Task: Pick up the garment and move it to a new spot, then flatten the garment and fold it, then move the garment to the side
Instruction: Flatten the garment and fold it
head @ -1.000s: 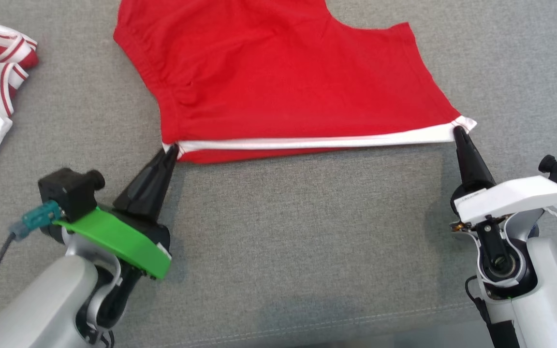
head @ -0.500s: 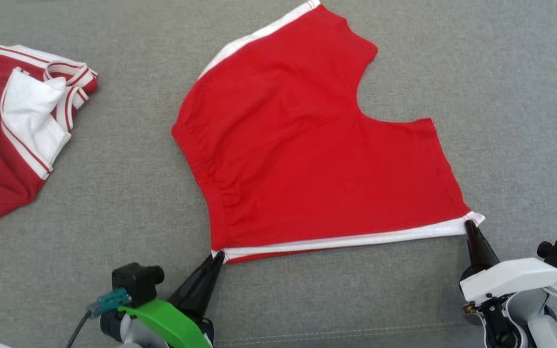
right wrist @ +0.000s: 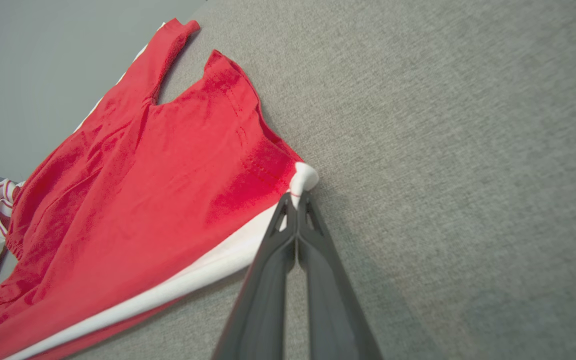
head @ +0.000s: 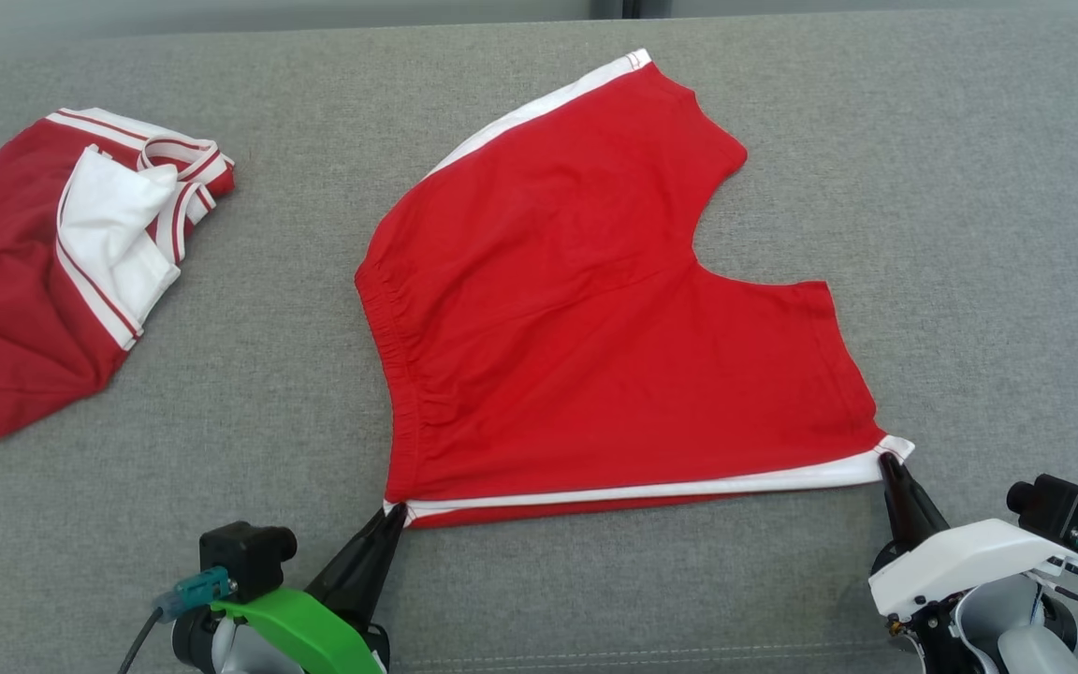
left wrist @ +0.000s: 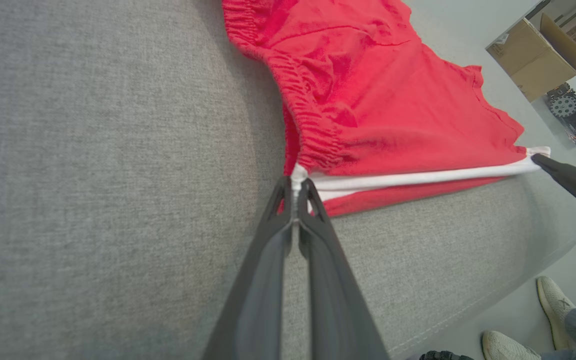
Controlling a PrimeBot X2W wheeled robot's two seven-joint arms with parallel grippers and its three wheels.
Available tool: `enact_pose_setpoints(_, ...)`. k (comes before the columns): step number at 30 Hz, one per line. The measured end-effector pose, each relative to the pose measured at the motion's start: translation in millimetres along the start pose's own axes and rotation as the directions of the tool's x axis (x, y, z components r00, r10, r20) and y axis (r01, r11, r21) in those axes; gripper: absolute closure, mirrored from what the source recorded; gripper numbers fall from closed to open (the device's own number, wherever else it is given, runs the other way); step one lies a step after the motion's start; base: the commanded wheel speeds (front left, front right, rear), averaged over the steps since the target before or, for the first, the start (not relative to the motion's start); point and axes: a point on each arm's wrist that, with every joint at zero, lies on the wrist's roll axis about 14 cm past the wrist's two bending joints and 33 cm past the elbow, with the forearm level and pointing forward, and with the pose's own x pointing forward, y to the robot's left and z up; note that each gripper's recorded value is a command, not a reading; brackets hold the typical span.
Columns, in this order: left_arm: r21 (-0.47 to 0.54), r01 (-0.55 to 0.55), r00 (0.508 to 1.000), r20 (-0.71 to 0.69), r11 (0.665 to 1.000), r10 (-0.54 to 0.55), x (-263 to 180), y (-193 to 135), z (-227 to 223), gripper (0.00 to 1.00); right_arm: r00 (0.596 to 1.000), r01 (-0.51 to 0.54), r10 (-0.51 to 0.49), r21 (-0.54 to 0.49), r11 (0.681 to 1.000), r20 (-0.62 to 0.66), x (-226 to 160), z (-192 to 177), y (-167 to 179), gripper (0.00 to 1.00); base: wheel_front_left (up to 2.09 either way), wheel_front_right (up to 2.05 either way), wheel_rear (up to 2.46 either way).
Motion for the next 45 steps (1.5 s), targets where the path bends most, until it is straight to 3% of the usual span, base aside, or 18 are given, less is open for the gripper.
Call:
enact_pose_setpoints(1, 0.003, 0.007, 1.000, -0.002, 1.000, -0.007, 0.2, -0.9, -0.7, 0.95, 1.000, -0.001, 0.001, -0.006, 1.000, 0.002, -0.4, 0.1, 0.3, 1.00, 0.00, 0.00, 0.00)
enact_pose_setpoints(3, 0.005, 0.006, 1.000, -0.006, 1.000, -0.006, 0.4, -0.6, -2.1, 0.75, 1.000, -0.004, 0.004, -0.020, 1.000, 0.000, -0.9, -0.8, 0.9, 0.97, 0.00, 0.00, 0.00)
enact_pose_setpoints(4, 0.004, 0.003, 1.000, -0.009, 1.000, -0.003, 0.9, 0.6, -3.3, 0.60, 1.000, -0.010, 0.010, -0.037, 0.999, -0.008, -1.5, -3.1, 2.0, 0.60, 0.00, 0.00, 0.00)
enact_pose_setpoints(5, 0.004, 0.000, 1.000, -0.013, 1.000, 0.000, 1.3, 1.9, -4.9, 0.53, 1.000, -0.013, 0.012, -0.044, 0.999, -0.021, -2.2, -6.3, 2.4, 0.50, 0.00, 0.00, 0.00)
enact_pose_setpoints(6, 0.004, 0.001, 1.000, -0.022, 1.000, -0.001, 1.5, 2.2, -7.6, 0.24, 1.000, -0.011, 0.010, -0.052, 0.999, -0.027, -3.1, -8.5, 1.5, 0.11, 0.00, 0.00, 0.00)
enact_pose_setpoints(7, 0.006, 0.007, 1.000, -0.030, 1.000, -0.007, 1.5, 1.4, -10.4, 0.09, 0.999, -0.011, 0.008, -0.070, 0.997, -0.032, -3.8, -10.0, -0.1, 0.00, 0.00, 0.00, 0.00)
enact_pose_setpoints(8, 0.010, 0.009, 0.999, -0.036, 1.000, -0.008, 1.6, 1.4, -12.4, 0.00, 0.999, -0.009, 0.006, -0.088, 0.996, -0.035, -4.2, -10.2, -2.3, 0.00, 0.00, 0.00, 0.00)
enact_pose_setpoints(17, 0.035, -0.014, 1.000, -0.014, 0.999, 0.014, 4.2, 8.2, -6.7, 0.00, 1.000, -0.015, 0.014, -0.187, 0.982, -0.005, -7.8, -4.8, -5.5, 0.00, 0.00, 0.00, 0.00)
enact_pose_setpoints(20, 0.061, -0.061, 0.997, 0.047, 0.996, 0.058, 5.7, 19.0, 13.4, 0.00, 0.998, -0.004, 0.025, -0.294, 0.956, 0.066, -10.3, 14.7, -12.3, 0.00, 0.00, 0.00, 0.00)
enact_pose_setpoints(28, 0.137, -0.074, 0.984, 0.170, 0.988, 0.050, 0.4, 12.8, 49.8, 0.00, 0.984, -0.002, 0.079, -0.432, 0.902, 0.161, -24.9, 34.6, -11.4, 0.00, 0.00, 0.00, 0.00)
enact_pose_setpoints(39, 0.199, -0.078, 0.989, 0.143, 0.977, 0.050, -31.4, 3.0, 21.9, 0.00, 0.984, -0.009, 0.109, -0.569, 0.823, 0.143, -45.9, 27.1, -18.9, 0.00, 0.00, 0.00, 0.00)
enact_pose_setpoints(45, 0.218, -0.076, 0.991, 0.121, 0.973, 0.051, -33.2, 2.3, 12.6, 0.00, 0.986, -0.038, 0.130, -0.605, 0.795, 0.109, -41.6, 20.0, -12.7, 0.00, 0.00, 0.00, 0.00)
